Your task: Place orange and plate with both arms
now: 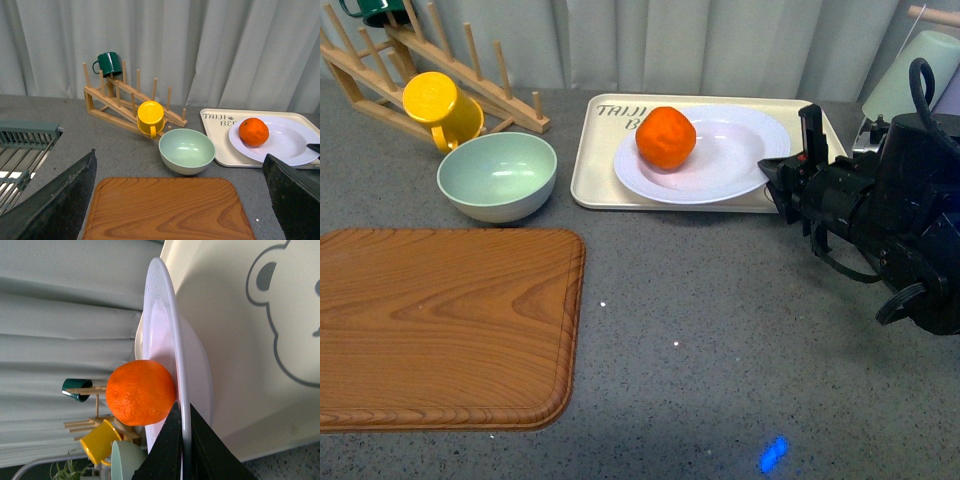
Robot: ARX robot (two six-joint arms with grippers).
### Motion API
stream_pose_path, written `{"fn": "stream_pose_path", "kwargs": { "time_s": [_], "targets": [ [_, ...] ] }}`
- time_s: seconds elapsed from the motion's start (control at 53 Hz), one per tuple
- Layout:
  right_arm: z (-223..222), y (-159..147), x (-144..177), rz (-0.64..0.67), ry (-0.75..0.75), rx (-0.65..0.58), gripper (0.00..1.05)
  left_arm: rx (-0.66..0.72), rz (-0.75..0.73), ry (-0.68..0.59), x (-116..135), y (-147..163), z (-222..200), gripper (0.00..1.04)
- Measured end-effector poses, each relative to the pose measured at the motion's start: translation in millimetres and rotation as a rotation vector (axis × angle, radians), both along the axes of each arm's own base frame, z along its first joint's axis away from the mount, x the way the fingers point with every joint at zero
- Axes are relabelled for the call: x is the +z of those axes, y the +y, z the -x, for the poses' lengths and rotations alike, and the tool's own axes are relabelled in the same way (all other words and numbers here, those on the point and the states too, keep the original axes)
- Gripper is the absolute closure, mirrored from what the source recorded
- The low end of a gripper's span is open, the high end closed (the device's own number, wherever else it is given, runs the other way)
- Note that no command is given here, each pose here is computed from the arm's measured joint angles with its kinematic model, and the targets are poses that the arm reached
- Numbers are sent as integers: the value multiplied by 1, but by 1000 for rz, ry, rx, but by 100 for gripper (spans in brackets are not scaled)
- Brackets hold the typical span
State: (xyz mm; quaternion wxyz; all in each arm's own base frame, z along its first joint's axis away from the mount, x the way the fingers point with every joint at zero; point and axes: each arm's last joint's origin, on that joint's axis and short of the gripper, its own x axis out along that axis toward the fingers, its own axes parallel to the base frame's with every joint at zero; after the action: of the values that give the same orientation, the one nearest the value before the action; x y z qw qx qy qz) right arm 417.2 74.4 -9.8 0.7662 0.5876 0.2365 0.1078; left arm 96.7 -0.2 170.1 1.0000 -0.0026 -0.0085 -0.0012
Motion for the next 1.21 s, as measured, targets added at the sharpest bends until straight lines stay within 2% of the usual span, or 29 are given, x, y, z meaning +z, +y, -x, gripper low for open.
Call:
{"fn": "stream_pose_path", "kwargs": {
  "time_s": [0.377, 0.472, 0.547, 0.679, 0.849, 0.925, 0.962, 1.019, 1.151, 1.208],
  "targets": [
    [-14, -1, -4, 42, 69, -53, 103, 0, 0, 0, 0, 0, 0, 6],
    [-15, -1, -4, 63, 66, -47, 88, 0, 0, 0, 0, 0, 0, 6],
    [-15, -1, -4, 88, 63, -37, 70, 0, 0, 0, 0, 0, 0, 6],
    [-10, -3, -2, 122, 66, -29, 52, 0, 0, 0, 0, 0, 0, 6],
    [0, -7, 12, 232, 74, -22, 28, 0, 0, 0, 0, 0, 0, 6],
    [8, -9, 27, 353, 63, -30, 12, 0, 0, 0, 0, 0, 0, 6],
    [13, -8, 33, 415, 50, -28, 7, 0, 0, 0, 0, 0, 0, 6],
    [24, -6, 45, 556, 15, -25, 9, 0, 0, 0, 0, 0, 0, 6],
    [61, 0, 77, 993, -132, -15, 9, 0, 0, 0, 0, 0, 0, 6],
    [75, 0, 87, 1105, -180, 1, 9, 0, 0, 0, 0, 0, 0, 6]
  ]
}}
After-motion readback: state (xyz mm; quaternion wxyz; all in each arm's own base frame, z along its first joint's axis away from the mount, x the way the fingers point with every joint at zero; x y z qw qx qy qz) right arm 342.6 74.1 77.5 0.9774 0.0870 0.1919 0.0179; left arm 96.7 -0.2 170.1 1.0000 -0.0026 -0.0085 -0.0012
